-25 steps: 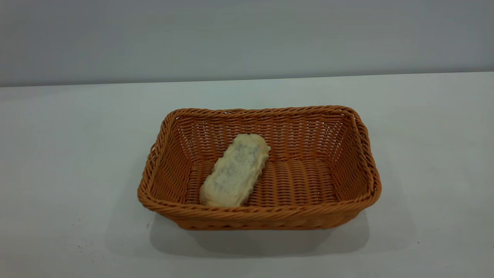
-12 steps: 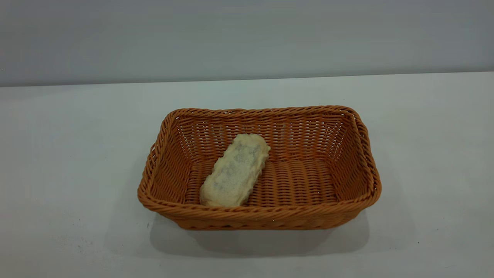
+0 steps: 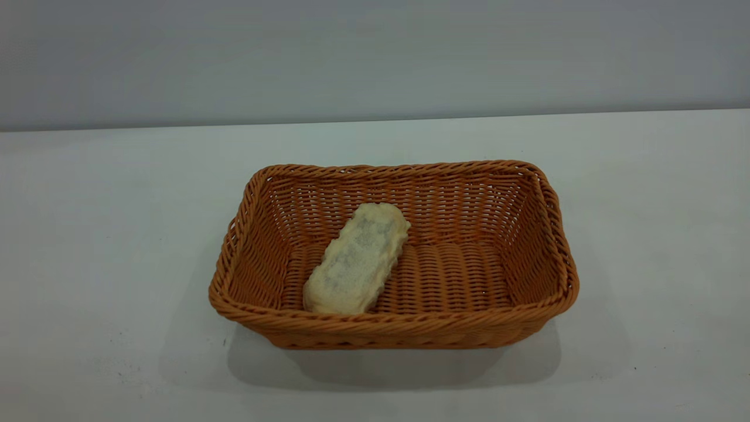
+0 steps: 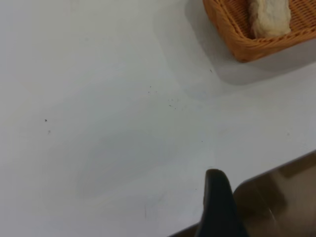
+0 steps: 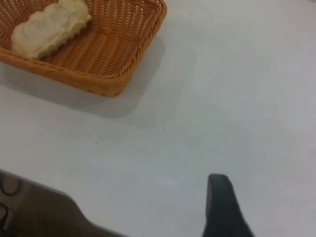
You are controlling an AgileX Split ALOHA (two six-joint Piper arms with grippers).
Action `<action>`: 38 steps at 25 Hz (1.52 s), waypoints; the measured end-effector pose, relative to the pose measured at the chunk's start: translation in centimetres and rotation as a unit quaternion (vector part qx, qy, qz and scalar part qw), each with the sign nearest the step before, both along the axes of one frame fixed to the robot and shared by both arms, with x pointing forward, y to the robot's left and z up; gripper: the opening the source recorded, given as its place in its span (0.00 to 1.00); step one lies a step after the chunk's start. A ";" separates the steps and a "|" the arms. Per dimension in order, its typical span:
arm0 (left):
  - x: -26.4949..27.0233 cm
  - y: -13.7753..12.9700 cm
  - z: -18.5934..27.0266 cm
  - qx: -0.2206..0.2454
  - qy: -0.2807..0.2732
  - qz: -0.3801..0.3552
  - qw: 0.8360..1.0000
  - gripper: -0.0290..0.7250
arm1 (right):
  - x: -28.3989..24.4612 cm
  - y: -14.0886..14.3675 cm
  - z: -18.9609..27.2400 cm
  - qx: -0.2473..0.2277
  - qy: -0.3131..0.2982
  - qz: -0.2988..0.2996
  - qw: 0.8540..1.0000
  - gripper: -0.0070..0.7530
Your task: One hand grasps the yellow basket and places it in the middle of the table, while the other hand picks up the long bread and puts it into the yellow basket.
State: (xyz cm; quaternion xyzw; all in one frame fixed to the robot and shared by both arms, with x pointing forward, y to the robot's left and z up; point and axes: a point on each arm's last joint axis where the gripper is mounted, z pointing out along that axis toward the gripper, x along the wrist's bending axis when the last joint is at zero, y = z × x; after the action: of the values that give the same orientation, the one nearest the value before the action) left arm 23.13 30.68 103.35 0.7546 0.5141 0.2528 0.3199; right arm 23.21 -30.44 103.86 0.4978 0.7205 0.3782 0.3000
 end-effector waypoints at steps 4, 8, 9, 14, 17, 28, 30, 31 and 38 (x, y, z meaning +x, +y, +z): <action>0.0 0.0 0.0 0.000 0.000 0.000 1.000 0.75 | 0.0 0.0 0.0 0.001 0.000 0.000 1.000 0.65; 0.0 0.0 0.0 0.000 0.000 0.000 1.000 0.75 | 0.0 0.0 0.0 0.001 0.000 0.000 1.000 0.65; 0.0 0.0 0.0 0.000 0.000 0.000 1.000 0.75 | 0.0 0.0 0.0 0.001 0.000 -0.002 1.000 0.65; 0.0 0.0 0.0 0.000 0.000 0.010 1.000 0.75 | 0.0 0.1 0.0 0.001 0.000 -0.053 0.999 0.65; -0.1 -0.1 0.0 -0.001 -0.001 0.058 0.998 0.75 | -0.1 0.1 0.0 0.001 0.000 -0.090 0.996 0.65; -0.9 -0.2 -0.1 -0.006 -0.028 0.143 0.989 0.75 | -0.1 0.2 0.0 0.000 0.001 -0.125 0.992 0.65; -0.9 -0.2 -0.1 -0.007 -0.028 0.138 0.990 0.75 | -0.1 0.2 0.0 0.000 0.000 -0.134 0.991 0.65; -0.9 -0.2 -0.1 -0.007 -0.028 0.137 0.990 0.75 | -0.1 0.2 0.0 0.000 0.000 -0.140 0.990 0.65; -0.9 -0.2 -0.1 -0.007 -0.028 0.137 0.990 0.75 | -0.1 0.2 0.0 0.000 0.000 -0.156 0.988 0.65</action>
State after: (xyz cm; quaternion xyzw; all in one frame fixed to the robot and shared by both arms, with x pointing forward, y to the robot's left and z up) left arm 22.20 30.50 103.27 0.6677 0.6049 0.3119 0.3017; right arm 23.10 -30.22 103.83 0.6043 0.6338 0.3270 0.3552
